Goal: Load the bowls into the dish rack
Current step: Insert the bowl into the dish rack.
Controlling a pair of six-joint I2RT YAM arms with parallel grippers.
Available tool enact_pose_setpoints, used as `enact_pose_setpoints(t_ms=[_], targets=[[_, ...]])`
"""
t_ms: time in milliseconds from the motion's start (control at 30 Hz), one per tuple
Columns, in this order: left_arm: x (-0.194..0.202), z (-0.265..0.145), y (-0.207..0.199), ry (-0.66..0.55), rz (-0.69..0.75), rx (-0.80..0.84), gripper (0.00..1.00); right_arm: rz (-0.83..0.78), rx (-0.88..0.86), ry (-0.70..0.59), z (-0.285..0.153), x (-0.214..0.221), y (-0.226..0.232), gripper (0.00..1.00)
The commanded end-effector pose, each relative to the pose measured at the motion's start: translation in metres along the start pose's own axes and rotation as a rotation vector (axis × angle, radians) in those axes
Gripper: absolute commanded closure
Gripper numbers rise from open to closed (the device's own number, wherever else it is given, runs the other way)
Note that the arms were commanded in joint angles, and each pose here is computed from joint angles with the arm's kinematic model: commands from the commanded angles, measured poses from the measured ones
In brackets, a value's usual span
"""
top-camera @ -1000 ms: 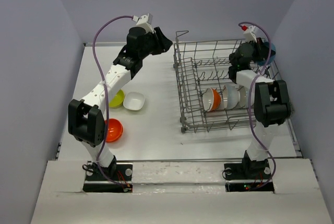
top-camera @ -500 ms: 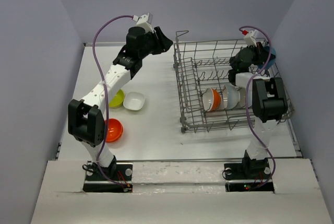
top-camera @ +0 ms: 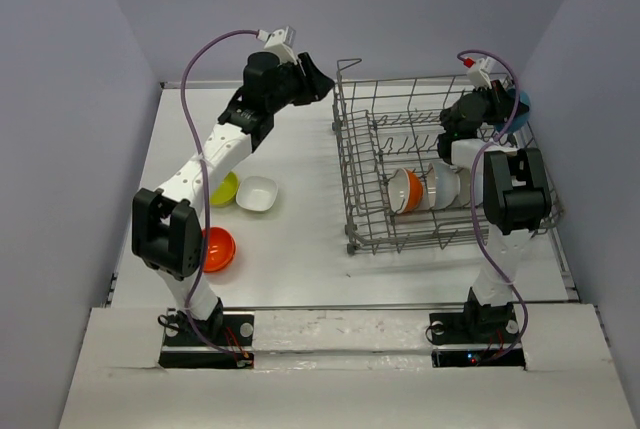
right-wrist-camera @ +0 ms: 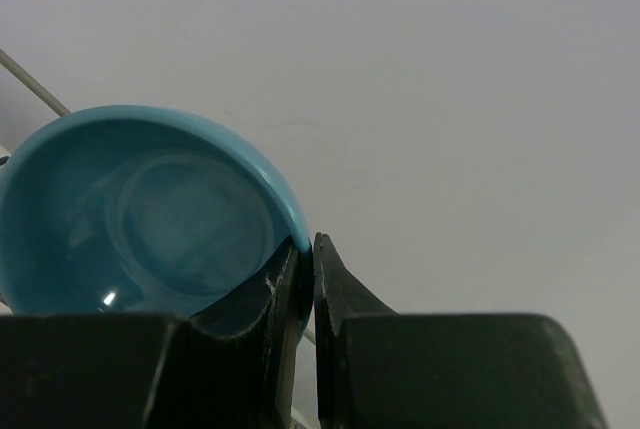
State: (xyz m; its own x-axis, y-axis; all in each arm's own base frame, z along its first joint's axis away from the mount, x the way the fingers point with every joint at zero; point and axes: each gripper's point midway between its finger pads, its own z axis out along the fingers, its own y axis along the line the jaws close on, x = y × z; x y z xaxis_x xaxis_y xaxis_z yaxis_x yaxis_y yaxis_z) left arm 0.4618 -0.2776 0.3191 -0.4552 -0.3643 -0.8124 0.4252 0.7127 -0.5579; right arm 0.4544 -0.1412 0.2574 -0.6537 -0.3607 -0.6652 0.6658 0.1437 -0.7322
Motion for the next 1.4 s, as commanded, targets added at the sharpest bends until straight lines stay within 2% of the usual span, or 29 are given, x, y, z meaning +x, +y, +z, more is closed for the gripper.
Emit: enact_pose_setpoints(t_ms=[0, 1000, 1133, 1267, 1367], targets=[[-0.009, 0.008, -0.016, -0.022, 0.024, 0.06, 0.46, 0.252, 0.079, -0.024, 0.003, -0.008, -0.031, 0.99], [0.039, 0.052, -0.013, 0.073, 0.038, 0.004, 0.48, 0.307, 0.076, 0.002, 0.005, -0.011, -0.059, 0.99], [0.041, 0.055, -0.012, 0.076, 0.031, 0.003, 0.52, 0.316, 0.077, 0.003, 0.005, -0.012, -0.061, 0.99], [0.043, 0.056, -0.012, 0.078, 0.032, 0.002, 0.61, 0.32, 0.076, 0.004, 0.005, -0.011, -0.06, 0.99], [0.044, 0.056, -0.012, 0.078, 0.032, 0.002, 0.76, 0.32, 0.076, 0.007, 0.005, -0.011, -0.058, 0.99]])
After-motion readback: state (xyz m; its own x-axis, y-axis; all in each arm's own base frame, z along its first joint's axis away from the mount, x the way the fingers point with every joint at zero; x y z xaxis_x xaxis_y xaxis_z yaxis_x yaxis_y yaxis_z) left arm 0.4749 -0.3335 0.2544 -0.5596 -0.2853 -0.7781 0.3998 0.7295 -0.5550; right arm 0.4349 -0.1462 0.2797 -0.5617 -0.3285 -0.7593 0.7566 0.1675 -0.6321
